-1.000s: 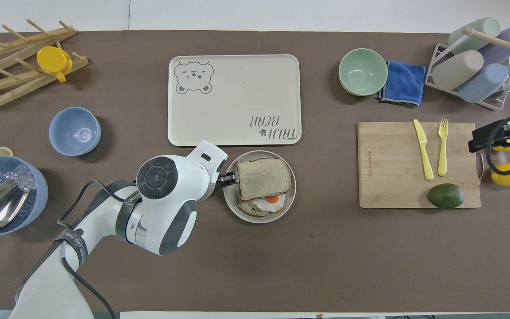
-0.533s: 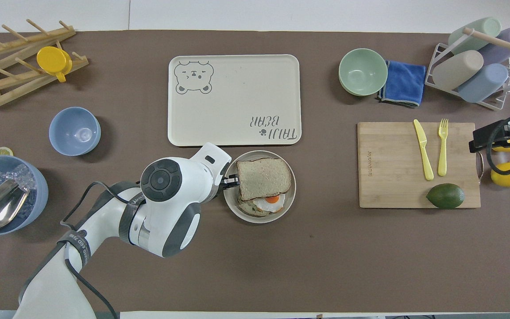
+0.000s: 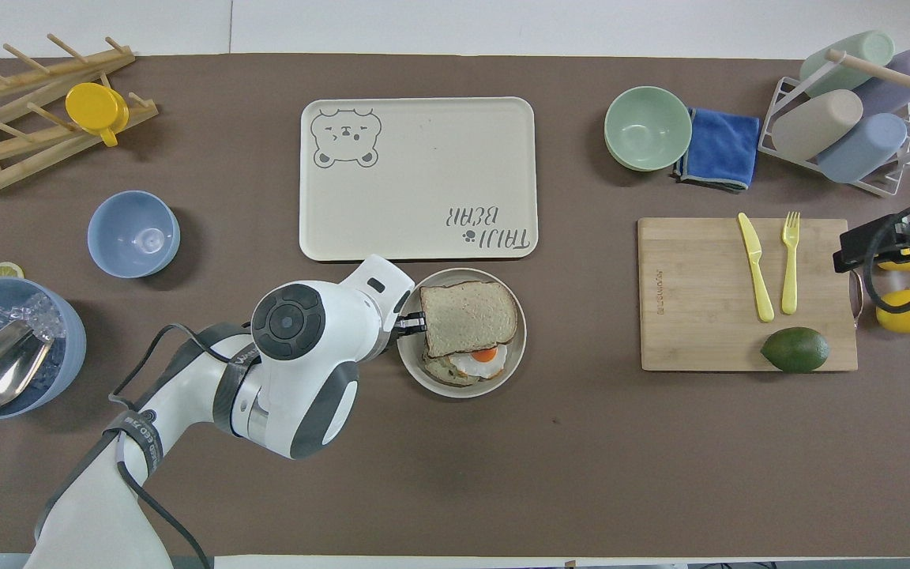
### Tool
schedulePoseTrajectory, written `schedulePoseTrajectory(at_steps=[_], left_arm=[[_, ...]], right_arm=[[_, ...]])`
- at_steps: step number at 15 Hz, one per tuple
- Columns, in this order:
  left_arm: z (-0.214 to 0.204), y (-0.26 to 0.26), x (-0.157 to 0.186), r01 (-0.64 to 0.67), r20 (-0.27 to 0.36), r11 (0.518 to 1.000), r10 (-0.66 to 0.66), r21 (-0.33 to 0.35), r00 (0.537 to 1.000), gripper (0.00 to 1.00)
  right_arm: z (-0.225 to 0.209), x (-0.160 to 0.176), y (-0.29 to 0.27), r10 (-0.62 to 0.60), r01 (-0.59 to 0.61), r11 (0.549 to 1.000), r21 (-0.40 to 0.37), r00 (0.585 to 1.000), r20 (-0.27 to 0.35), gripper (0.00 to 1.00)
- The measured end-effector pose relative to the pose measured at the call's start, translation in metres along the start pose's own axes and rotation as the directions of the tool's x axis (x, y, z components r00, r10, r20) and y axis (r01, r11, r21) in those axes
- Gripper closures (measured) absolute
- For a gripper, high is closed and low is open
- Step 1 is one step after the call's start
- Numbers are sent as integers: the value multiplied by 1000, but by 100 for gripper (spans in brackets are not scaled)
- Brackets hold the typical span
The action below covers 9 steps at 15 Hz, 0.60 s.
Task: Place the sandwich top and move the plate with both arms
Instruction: 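Grasp the white plate rim with the left gripper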
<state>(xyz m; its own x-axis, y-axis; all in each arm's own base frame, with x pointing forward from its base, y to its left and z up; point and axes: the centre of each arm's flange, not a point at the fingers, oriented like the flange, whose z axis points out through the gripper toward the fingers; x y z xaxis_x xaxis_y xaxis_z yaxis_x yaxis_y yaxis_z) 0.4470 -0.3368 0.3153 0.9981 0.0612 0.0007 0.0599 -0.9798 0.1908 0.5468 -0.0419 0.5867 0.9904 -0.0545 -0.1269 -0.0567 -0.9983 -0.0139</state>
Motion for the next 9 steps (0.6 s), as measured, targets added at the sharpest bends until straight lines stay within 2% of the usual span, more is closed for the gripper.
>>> schedulePoseTrajectory(at_steps=[2, 9], left_arm=[[-1, 1, 0, -6, -3, 1000, 6, -2, 1000, 96], [-2, -1, 3, -9, -9, 1000, 9, -4, 1000, 96]], right_arm=[[0, 0, 0, 0, 0, 1000, 0, 1000, 0, 0], [0, 0, 0, 0, 0, 1000, 0, 1000, 0, 0]])
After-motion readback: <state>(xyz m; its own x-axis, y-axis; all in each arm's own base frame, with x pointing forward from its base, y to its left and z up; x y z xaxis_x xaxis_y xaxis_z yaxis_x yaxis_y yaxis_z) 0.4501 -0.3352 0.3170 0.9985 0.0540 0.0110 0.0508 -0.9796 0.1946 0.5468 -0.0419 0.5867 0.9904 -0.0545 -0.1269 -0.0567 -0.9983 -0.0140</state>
